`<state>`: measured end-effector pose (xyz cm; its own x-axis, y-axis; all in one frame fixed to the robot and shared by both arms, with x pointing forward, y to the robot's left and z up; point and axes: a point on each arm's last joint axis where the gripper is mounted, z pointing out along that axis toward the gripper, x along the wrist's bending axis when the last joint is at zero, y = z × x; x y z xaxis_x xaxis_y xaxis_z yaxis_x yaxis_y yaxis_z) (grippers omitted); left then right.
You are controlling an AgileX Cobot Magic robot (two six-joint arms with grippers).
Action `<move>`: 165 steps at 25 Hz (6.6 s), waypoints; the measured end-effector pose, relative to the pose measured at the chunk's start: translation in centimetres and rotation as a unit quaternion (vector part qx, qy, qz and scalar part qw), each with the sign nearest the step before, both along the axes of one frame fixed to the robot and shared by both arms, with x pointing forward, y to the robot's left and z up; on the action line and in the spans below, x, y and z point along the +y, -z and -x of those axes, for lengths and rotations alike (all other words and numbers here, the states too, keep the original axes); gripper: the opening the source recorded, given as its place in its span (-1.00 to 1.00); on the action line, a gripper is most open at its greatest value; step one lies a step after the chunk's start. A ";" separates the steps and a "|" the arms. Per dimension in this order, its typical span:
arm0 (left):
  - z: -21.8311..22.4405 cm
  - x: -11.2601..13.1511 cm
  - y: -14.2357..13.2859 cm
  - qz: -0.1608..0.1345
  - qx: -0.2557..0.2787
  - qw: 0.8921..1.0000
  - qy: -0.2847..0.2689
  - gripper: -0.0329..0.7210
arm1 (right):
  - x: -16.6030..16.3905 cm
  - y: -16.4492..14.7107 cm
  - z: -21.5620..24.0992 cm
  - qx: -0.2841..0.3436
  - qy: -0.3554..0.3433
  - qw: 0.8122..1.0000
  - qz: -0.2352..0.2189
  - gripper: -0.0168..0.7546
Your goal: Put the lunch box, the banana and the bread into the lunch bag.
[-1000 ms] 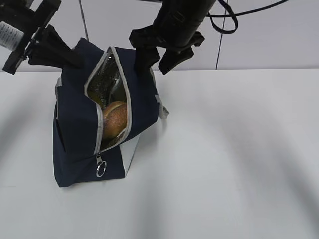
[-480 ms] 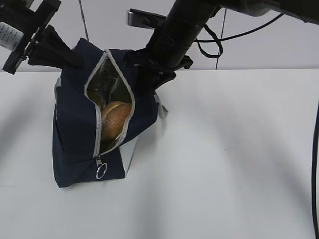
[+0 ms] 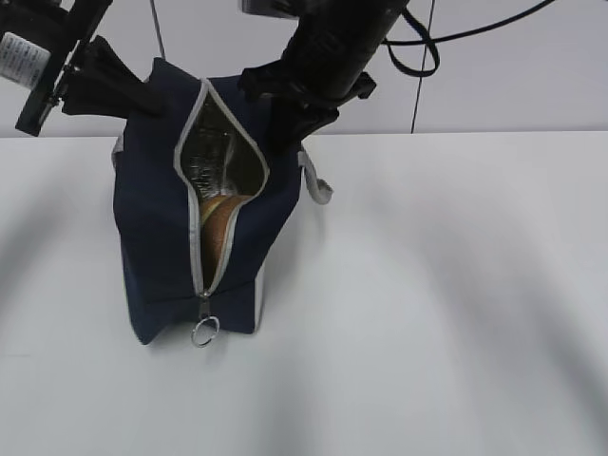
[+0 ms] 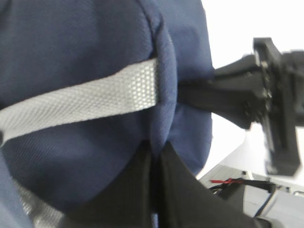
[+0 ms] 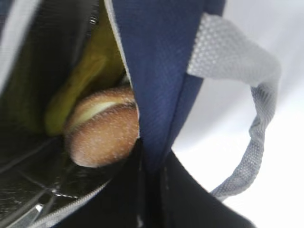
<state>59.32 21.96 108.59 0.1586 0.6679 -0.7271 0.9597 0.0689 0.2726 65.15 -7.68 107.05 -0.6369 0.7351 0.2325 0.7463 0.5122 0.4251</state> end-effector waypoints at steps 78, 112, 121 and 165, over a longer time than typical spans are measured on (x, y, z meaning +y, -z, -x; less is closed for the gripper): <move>-3.6 -0.5 2.3 0.069 -0.050 0.995 -0.057 0.50 | -5.4 -3.2 -0.4 -0.015 0.076 0.997 -0.021 0.35; 13.4 2.9 -5.3 -0.128 -0.131 0.983 -0.025 0.33 | -7.2 -2.3 16.7 -0.237 -0.008 0.969 -0.074 0.36; 13.3 3.0 -4.1 -0.129 -0.122 0.983 -0.035 0.33 | -6.8 2.1 15.3 -0.215 0.057 0.970 -0.103 0.36; 12.7 3.4 -2.6 -0.153 -0.115 0.981 -0.045 0.32 | -6.2 7.7 16.7 -0.232 -0.049 0.971 -0.014 0.33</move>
<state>46.60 25.34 111.15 0.2255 0.8678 -0.4429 0.8642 0.0317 0.5021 48.41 -13.89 99.36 -0.7451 0.6625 -0.0772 0.4183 0.5544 0.7195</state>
